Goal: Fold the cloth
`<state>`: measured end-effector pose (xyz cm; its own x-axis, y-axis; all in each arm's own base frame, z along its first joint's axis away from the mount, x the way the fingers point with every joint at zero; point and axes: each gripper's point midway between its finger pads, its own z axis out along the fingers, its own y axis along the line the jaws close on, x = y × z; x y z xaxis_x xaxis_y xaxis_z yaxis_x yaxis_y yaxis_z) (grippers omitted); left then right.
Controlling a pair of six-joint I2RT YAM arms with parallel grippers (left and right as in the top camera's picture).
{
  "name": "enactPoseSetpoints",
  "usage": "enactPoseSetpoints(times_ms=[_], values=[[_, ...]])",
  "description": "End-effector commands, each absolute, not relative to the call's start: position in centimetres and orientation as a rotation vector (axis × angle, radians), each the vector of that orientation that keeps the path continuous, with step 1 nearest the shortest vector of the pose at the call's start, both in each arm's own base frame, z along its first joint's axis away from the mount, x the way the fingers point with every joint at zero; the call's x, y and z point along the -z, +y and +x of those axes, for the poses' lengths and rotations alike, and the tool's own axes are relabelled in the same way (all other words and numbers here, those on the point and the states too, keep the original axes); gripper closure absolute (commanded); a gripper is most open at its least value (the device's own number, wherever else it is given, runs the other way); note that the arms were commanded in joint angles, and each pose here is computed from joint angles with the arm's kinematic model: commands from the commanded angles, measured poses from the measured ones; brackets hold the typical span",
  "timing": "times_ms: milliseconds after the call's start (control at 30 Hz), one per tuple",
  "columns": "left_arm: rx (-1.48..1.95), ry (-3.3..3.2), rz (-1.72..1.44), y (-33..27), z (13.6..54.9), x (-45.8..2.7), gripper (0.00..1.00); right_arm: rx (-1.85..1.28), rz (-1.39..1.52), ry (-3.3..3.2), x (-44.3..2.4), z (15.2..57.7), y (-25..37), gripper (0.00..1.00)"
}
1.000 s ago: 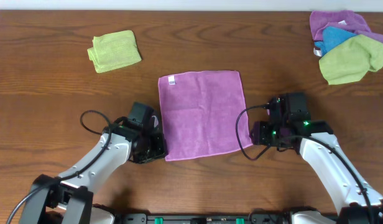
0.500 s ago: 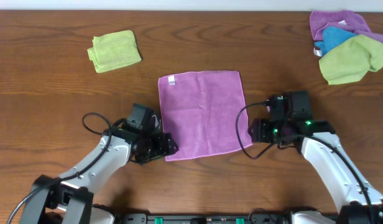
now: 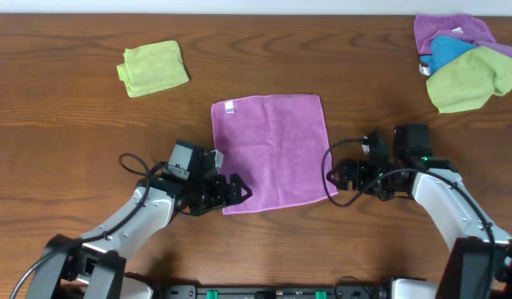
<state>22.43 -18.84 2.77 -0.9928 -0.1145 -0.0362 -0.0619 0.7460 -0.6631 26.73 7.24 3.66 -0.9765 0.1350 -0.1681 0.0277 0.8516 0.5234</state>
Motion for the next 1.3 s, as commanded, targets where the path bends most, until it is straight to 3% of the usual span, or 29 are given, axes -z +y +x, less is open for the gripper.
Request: enactPoseSetpoints(times_ms=[0,233,567,833,1000,1267], values=[[1.160,2.843,-0.105,-19.6,22.4,-3.2,0.04,-0.948,0.106,2.789,-4.4,26.5,8.7,0.01],[1.178,2.763,-0.086,-20.1,23.9,-4.0,0.05,-1.037,0.194,2.772,-5.0,26.6,9.4,0.01],[0.923,3.014,-0.288,-16.8,20.2,-0.8,0.05,-0.894,0.235,2.861,-3.7,25.7,8.0,0.01],[0.897,3.014,-0.290,-16.6,20.4,-0.6,0.05,-0.894,0.217,2.865,-3.7,25.5,8.1,0.01],[0.949,2.953,-0.254,-17.6,22.2,-2.2,0.05,-0.894,0.211,2.864,-3.7,25.6,8.1,0.06],[0.895,2.909,-0.164,-17.6,25.5,-6.5,0.05,-0.893,0.211,2.864,-3.7,25.6,8.1,0.03]])
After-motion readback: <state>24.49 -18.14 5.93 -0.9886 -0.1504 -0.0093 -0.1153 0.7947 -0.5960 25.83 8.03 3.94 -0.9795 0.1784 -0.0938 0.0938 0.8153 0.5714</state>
